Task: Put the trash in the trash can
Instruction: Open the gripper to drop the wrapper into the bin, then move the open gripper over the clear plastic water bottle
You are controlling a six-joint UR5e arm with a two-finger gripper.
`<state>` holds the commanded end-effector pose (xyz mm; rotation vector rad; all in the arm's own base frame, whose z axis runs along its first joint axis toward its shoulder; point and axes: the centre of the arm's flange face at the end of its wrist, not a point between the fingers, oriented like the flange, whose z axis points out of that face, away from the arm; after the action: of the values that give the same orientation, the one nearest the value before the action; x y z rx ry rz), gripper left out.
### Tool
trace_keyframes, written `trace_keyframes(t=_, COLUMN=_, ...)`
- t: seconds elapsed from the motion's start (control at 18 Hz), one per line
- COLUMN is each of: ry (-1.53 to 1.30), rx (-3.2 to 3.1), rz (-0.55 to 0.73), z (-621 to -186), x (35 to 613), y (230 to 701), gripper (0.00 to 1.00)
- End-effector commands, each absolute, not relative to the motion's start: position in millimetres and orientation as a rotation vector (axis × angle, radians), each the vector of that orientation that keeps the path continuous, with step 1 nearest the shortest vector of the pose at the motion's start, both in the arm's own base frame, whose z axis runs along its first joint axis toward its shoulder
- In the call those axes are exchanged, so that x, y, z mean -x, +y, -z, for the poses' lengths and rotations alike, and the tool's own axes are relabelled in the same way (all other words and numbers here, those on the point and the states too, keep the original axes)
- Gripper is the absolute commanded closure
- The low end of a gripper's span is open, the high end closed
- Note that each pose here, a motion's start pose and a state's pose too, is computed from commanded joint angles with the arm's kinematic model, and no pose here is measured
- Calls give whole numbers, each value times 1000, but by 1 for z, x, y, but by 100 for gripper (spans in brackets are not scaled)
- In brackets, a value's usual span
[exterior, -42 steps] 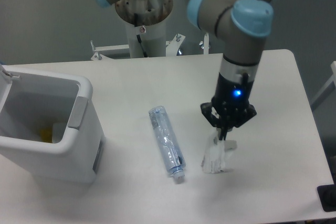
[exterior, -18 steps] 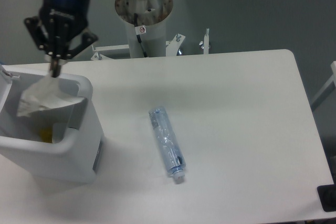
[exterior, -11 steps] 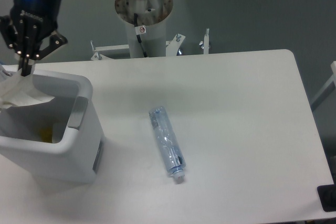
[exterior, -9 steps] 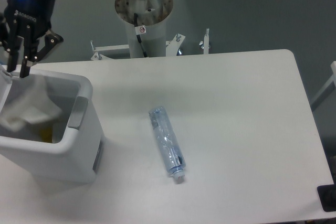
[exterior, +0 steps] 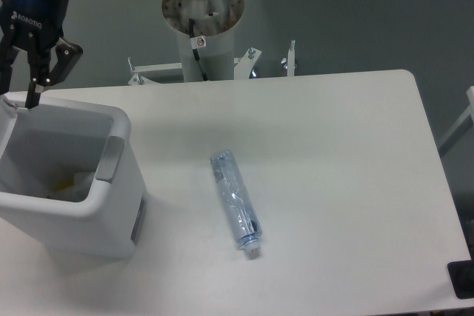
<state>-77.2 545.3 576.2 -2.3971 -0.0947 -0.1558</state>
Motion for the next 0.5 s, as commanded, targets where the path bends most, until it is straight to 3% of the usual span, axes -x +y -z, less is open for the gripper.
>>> trace_keyframes(t=0.22, ry=-138, rx=2423, rz=149, z=-557, x=101, y=548, gripper=49)
trace_keyframes(t=0.5, ry=-357, rx=2425, rz=96, z=-540, x=199, y=531, gripper=49)
